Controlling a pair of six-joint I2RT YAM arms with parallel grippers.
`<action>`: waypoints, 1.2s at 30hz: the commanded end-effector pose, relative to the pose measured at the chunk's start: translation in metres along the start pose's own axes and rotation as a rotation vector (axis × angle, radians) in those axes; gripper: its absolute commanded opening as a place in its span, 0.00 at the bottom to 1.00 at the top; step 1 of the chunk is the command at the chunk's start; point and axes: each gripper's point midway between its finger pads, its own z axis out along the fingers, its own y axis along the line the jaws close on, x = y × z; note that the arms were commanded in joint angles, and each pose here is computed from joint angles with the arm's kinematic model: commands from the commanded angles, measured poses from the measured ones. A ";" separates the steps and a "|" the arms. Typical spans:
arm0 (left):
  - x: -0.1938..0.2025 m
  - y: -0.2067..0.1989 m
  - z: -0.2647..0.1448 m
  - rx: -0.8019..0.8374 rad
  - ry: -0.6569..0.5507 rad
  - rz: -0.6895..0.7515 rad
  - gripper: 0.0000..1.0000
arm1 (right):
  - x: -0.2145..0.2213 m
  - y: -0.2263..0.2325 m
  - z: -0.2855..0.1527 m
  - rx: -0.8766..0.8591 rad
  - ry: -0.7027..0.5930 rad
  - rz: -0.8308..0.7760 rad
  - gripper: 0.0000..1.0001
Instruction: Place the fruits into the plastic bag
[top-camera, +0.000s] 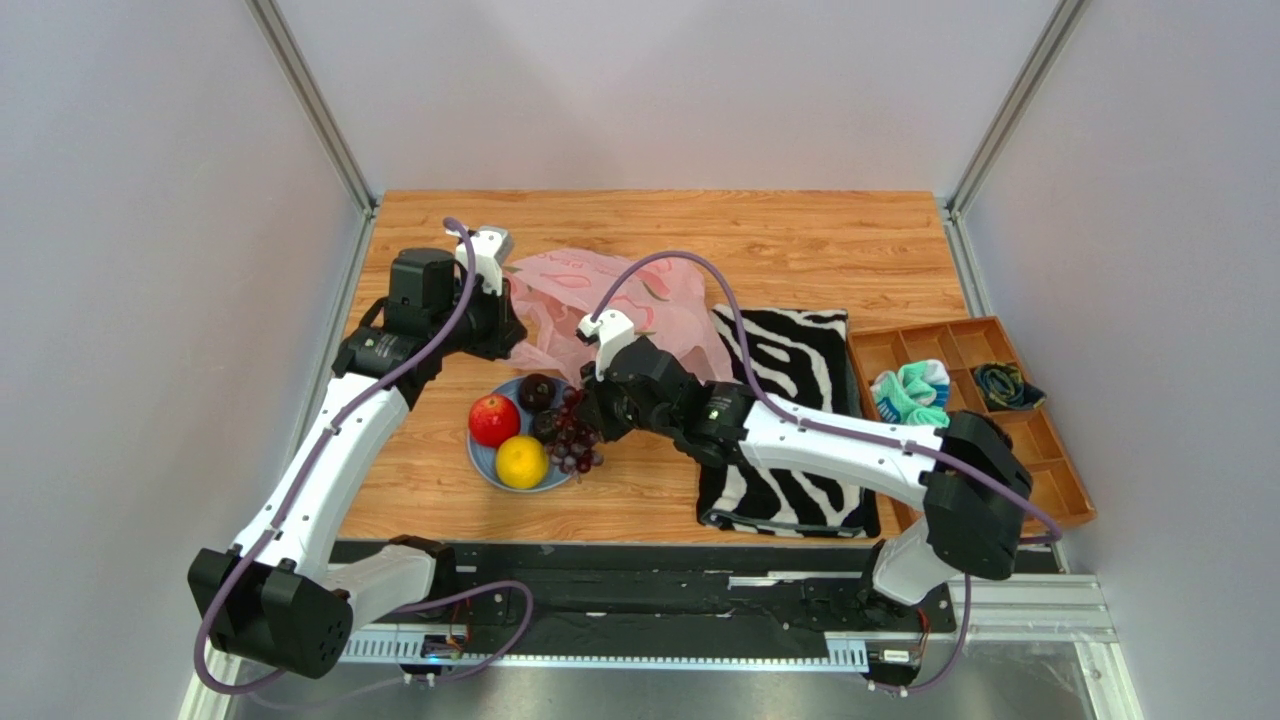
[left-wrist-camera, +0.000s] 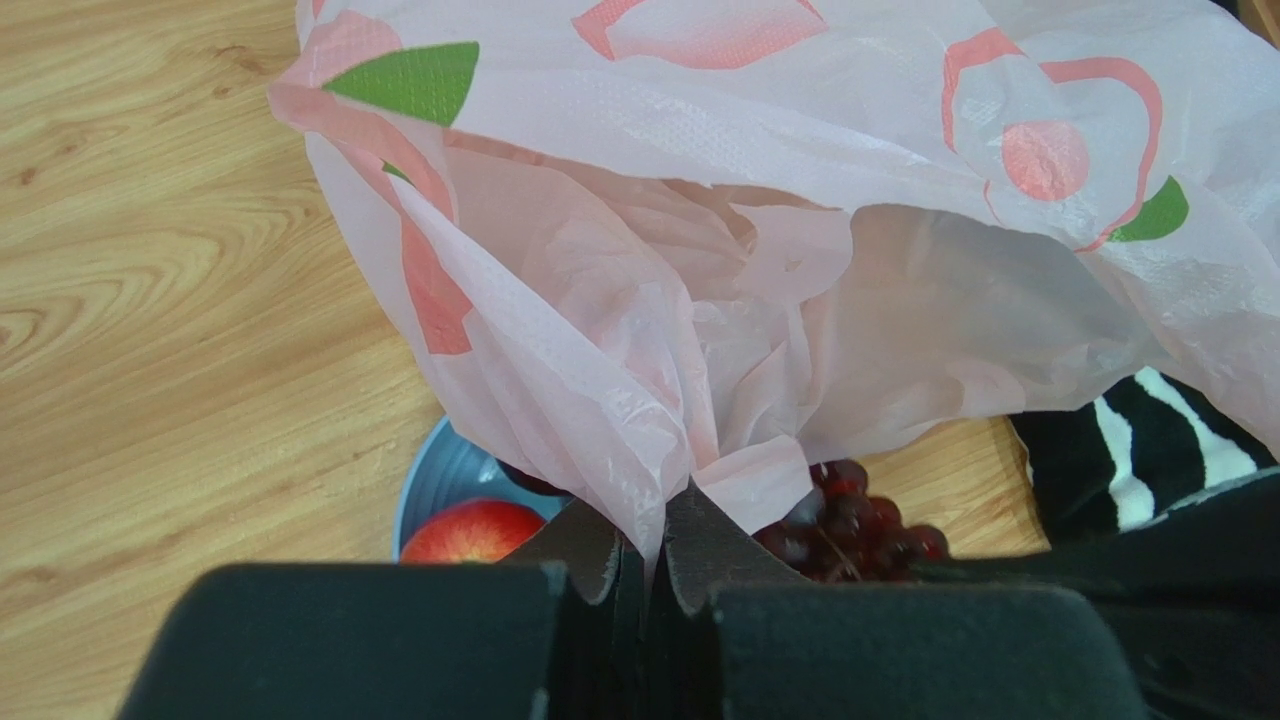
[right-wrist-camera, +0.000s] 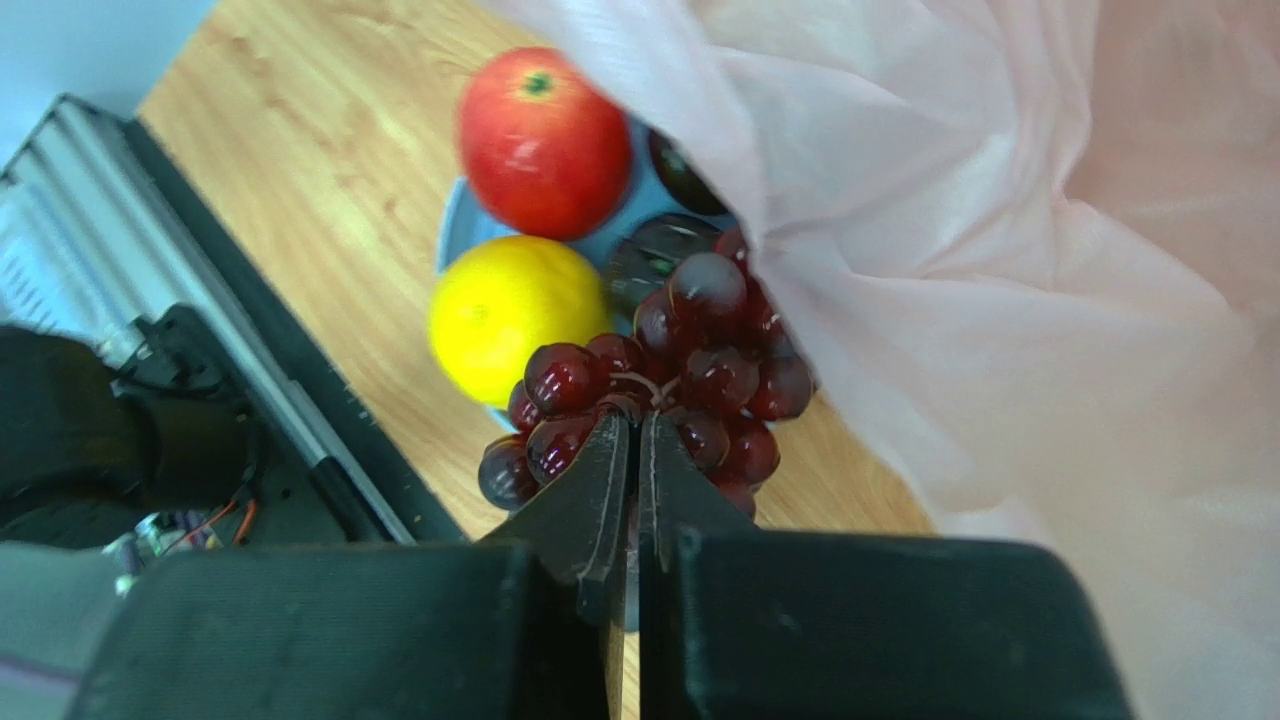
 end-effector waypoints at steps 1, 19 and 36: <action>-0.013 -0.002 -0.006 0.008 -0.039 0.003 0.00 | -0.043 0.046 -0.033 -0.161 -0.165 -0.090 0.00; -0.012 -0.002 -0.005 0.007 -0.035 0.003 0.00 | -0.097 0.057 -0.091 -0.145 -0.341 -0.243 0.00; -0.013 -0.003 -0.006 0.011 -0.040 0.004 0.00 | -0.138 -0.023 -0.101 0.152 -0.399 -0.163 0.00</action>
